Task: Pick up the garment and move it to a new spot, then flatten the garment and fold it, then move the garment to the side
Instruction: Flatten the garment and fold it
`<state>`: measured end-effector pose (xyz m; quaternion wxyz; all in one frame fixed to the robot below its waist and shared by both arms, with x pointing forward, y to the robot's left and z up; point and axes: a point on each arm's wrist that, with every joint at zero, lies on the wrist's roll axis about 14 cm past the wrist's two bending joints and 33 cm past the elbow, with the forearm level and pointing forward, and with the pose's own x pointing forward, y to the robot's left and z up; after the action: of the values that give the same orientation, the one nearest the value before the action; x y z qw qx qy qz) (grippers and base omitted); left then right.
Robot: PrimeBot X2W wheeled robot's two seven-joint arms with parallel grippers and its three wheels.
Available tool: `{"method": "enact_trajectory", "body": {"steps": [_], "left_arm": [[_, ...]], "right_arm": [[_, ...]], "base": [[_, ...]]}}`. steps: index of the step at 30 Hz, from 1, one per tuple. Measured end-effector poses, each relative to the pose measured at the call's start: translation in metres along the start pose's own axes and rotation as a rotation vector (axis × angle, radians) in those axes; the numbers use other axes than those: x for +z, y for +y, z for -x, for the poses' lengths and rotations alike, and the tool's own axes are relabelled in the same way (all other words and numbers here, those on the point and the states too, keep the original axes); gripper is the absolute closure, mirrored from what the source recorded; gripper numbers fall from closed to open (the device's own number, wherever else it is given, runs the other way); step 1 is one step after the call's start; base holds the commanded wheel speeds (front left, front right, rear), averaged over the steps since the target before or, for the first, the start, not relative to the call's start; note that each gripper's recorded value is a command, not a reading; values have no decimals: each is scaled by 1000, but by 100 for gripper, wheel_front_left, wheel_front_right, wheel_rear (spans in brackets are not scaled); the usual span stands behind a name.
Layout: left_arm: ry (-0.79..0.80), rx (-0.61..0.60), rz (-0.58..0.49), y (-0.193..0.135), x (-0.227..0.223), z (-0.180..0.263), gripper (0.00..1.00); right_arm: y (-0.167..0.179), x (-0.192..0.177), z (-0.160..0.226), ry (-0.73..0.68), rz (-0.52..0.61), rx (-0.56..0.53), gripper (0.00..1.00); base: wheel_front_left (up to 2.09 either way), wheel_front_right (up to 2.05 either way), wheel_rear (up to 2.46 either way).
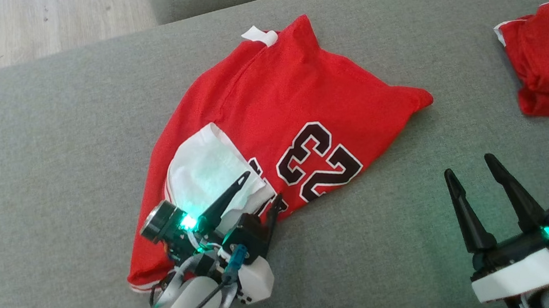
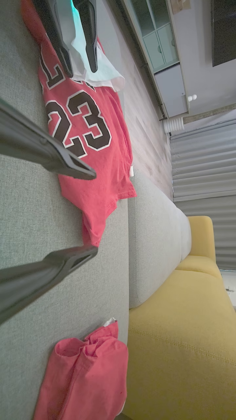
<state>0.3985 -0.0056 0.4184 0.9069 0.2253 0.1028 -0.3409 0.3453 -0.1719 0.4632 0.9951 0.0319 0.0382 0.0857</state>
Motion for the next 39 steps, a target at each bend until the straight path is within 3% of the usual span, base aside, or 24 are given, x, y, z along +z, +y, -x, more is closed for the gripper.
{"method": "enact_trajectory", "body": {"steps": [9, 23, 24, 25, 26, 27, 29, 39], "left_arm": [[-74, 36, 35, 11, 25, 1, 0], [9, 27, 61, 11, -2, 4, 0], [22, 24, 67, 10, -6, 4, 6], [33, 21, 68, 9, -9, 3, 27], [38, 18, 69, 9, -11, 3, 54], [41, 17, 70, 8, -12, 2, 63], [34, 15, 78, 8, -11, 2, 100], [-127, 134, 83, 35, 19, 14, 100]], "right_arm": [[0, -1, 0, 3, 0, 0, 0], [0, -2, -10, 5, 2, 9, 0], [0, -3, -10, 8, 2, 8, 0], [-1, -3, -10, 10, 2, 7, 0], [-1, -4, -10, 12, 2, 6, 0], [-2, -4, -10, 14, 2, 5, 0], [-2, -5, -10, 16, 4, 5, 0], [0, -2, -19, 6, 16, 36, 0]], "base": [[0, 0, 0], [0, 0, 0], [0, 0, 0], [0, 0, 0], [0, 0, 0], [0, 0, 0], [0, 0, 0], [0, 0, 0]]}}
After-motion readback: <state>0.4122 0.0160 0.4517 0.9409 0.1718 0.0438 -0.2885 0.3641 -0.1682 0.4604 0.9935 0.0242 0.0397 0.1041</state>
